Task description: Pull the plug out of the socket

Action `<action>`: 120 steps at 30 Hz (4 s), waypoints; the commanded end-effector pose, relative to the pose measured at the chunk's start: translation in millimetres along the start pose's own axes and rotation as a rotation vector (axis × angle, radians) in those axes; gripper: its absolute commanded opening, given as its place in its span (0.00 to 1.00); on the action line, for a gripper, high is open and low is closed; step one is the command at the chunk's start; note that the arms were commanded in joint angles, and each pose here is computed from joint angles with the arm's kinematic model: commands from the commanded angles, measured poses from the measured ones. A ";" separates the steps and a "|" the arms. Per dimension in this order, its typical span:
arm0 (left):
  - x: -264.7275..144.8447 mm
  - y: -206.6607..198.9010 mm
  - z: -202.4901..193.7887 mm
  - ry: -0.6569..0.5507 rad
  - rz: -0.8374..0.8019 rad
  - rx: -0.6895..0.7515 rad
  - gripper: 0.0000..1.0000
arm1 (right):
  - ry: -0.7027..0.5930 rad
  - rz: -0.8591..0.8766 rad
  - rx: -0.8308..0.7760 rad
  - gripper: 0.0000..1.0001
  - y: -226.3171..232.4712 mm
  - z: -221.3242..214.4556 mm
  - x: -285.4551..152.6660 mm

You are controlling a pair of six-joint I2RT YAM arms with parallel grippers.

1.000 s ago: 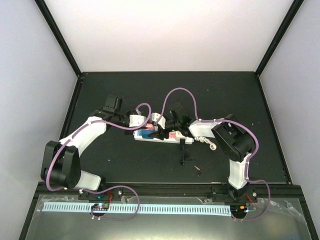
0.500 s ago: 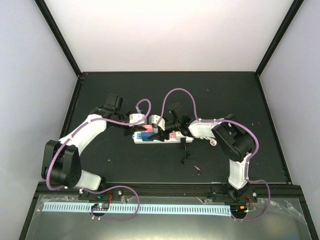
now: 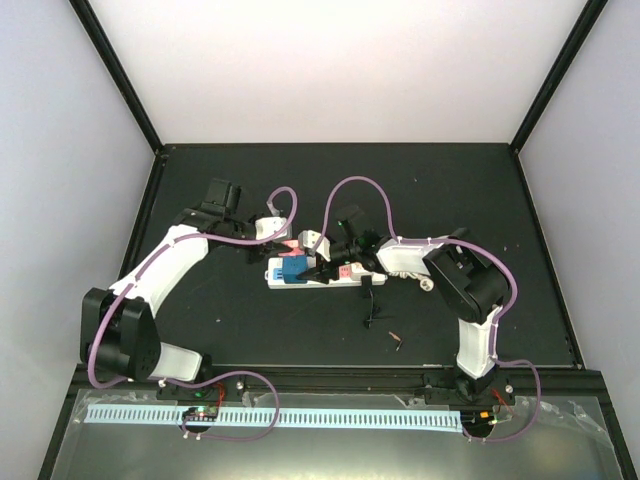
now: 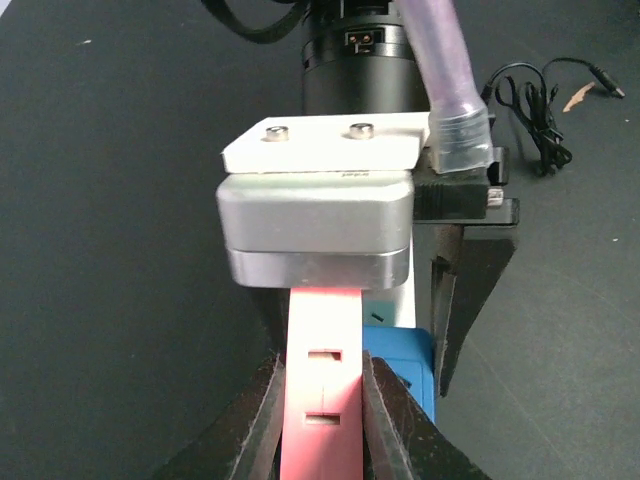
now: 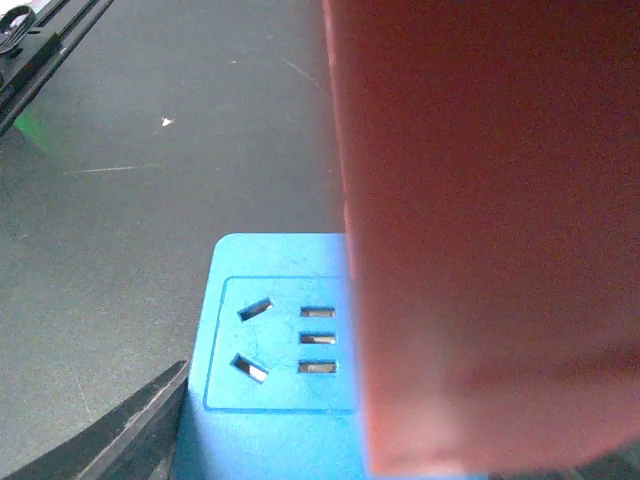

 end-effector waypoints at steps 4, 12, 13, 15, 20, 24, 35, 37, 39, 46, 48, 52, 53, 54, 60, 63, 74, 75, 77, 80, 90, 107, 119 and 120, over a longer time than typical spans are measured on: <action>-12.4 1.0 23.0 -0.046 0.009 0.066 0.02 | 0.065 0.045 0.061 0.26 9.9 -22.3 6.3; -19.1 -1.4 16.1 -0.003 0.016 0.044 0.01 | 0.025 0.020 0.043 0.60 2.6 -3.1 0.0; -20.5 -2.0 17.1 -0.006 0.015 0.039 0.01 | 0.019 0.018 0.041 0.62 1.3 0.8 -0.8; -22.5 -4.1 19.2 -0.013 0.007 0.024 0.02 | 0.007 0.009 0.032 0.69 -2.2 8.8 -3.4; -27.4 -7.1 22.1 -0.012 0.000 -0.009 0.02 | -0.028 0.001 0.021 0.79 -6.4 27.8 -10.8; -31.1 -7.2 25.2 -0.012 -0.007 -0.047 0.01 | -0.060 0.005 0.022 0.86 -8.3 45.0 -18.4; -42.7 -6.5 36.3 -0.054 -0.045 -0.091 0.02 | -0.081 0.055 0.010 0.83 -5.2 82.1 -51.4; -43.1 -7.4 38.7 -0.064 -0.064 -0.095 0.02 | -0.084 0.064 0.017 0.79 -3.3 86.5 -58.2; -43.8 -10.2 40.3 -0.079 -0.087 -0.096 0.01 | -0.093 0.071 0.021 0.74 -0.8 91.2 -63.8; -42.0 -16.1 40.5 -0.109 -0.159 -0.107 0.01 | -0.126 0.111 0.079 0.54 4.6 105.8 -72.3; -42.4 -16.0 41.3 -0.113 -0.158 -0.111 0.01 | -0.131 0.117 0.094 0.50 4.4 108.1 -72.9; -44.4 -17.0 44.8 -0.134 -0.153 -0.109 0.02 | -0.131 0.117 0.131 0.41 2.1 111.2 -73.4; -44.5 -17.2 45.3 -0.141 -0.153 -0.109 0.02 | -0.131 0.118 0.138 0.37 1.8 112.2 -73.6; -45.0 -17.6 46.1 -0.147 -0.152 -0.107 0.02 | -0.131 0.115 0.145 0.33 1.1 113.2 -74.1; -46.0 -14.9 47.7 -0.138 -0.143 -0.130 0.25 | -0.152 0.125 0.206 0.07 -4.0 115.8 -80.1; -46.2 -10.2 47.6 -0.127 -0.142 -0.141 0.30 | -0.173 0.119 0.236 0.01 -10.6 114.4 -87.9; -47.4 -10.6 51.3 -0.232 -0.200 -0.204 0.38 | -0.235 0.114 0.218 0.01 -9.0 114.6 -111.5; -47.2 -10.7 51.8 -0.243 -0.212 -0.214 0.38 | -0.236 0.115 0.215 0.01 -8.6 115.4 -111.7; -45.9 -11.7 52.0 -0.260 -0.239 -0.233 0.38 | -0.235 0.115 0.213 0.01 -8.9 116.7 -112.3; -43.5 -11.9 50.0 -0.275 -0.263 -0.263 0.37 | -0.234 0.108 0.209 0.01 -10.6 118.5 -113.2; -38.0 -9.0 46.1 -0.291 -0.287 -0.319 0.14 | -0.239 0.111 0.202 0.03 -10.3 120.7 -114.3; -47.9 -9.7 55.1 -0.377 -0.353 -0.397 0.02 | -0.185 -0.097 0.149 0.79 -33.1 87.8 -142.7; -54.9 -14.4 61.8 -0.429 -0.338 -0.387 0.01 | -0.176 -0.159 0.153 0.83 -29.5 70.6 -120.3; -55.3 -14.4 61.6 -0.431 -0.331 -0.386 0.02 | -0.186 -0.154 0.151 0.83 -28.3 74.5 -118.0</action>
Point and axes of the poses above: each gripper's point midway between its finger pads, its own x axis out along the fingers, its own y axis along the line the jaws close on, z = x × y, the point moved 7 cm from there along -x, back along the fingers, and after that the axes turned 7 degrees about -x, right-handed, at the moved point
